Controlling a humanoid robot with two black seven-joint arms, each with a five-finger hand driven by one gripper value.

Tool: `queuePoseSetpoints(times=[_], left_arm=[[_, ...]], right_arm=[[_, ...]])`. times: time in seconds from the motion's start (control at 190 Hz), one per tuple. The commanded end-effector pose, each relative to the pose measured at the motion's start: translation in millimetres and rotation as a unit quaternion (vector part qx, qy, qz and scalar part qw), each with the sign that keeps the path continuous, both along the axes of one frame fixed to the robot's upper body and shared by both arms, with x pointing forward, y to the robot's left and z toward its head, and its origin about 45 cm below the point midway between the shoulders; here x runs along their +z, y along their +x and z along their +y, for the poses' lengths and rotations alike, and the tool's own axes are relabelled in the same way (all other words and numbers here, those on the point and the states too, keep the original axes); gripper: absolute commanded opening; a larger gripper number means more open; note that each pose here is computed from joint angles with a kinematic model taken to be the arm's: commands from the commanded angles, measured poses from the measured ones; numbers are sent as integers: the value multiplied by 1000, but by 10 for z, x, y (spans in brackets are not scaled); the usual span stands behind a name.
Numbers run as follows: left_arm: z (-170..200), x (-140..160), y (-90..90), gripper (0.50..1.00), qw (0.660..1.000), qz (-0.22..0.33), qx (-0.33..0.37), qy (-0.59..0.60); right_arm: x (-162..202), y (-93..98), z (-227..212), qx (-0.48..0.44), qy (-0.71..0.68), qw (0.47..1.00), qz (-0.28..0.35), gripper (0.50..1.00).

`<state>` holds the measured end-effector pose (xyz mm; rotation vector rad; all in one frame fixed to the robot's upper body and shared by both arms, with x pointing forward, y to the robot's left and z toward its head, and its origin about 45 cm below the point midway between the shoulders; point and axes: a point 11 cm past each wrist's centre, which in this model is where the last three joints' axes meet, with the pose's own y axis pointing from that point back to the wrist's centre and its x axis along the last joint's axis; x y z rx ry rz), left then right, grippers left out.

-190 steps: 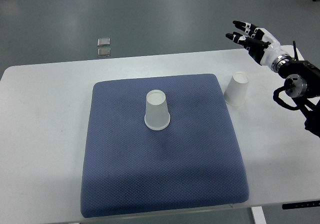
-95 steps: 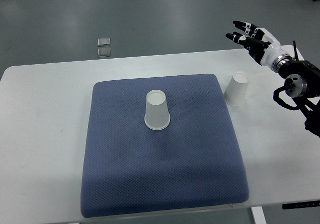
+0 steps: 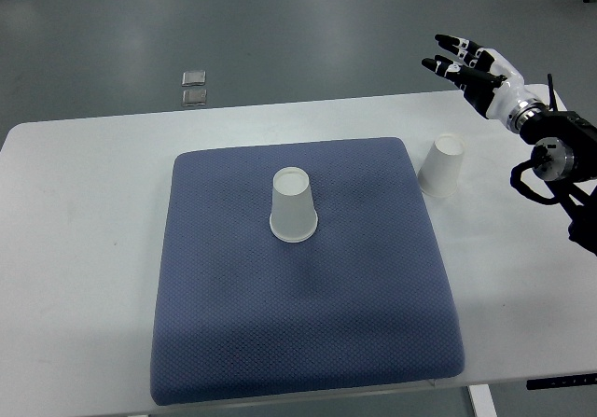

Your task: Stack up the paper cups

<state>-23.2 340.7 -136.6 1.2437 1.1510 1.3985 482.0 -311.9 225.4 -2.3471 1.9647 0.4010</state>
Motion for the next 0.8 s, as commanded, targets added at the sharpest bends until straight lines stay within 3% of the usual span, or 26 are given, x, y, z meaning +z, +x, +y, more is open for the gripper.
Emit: queuePoseSetpoints(times=[0.0,0.572,0.793], left_arm=[[-1,0,-4,1000,1000,0,0,0],[-1,0,5,1000,1000,-1,0,0],[-1,0,4,1000,1000,0,1,0]], right_arm=[[18,10,10,0,0,1000,-2,934],[-9,-6,31,11,-14,1000,-2,932],[-40,-56,92,78,-149,985,-29,932]])
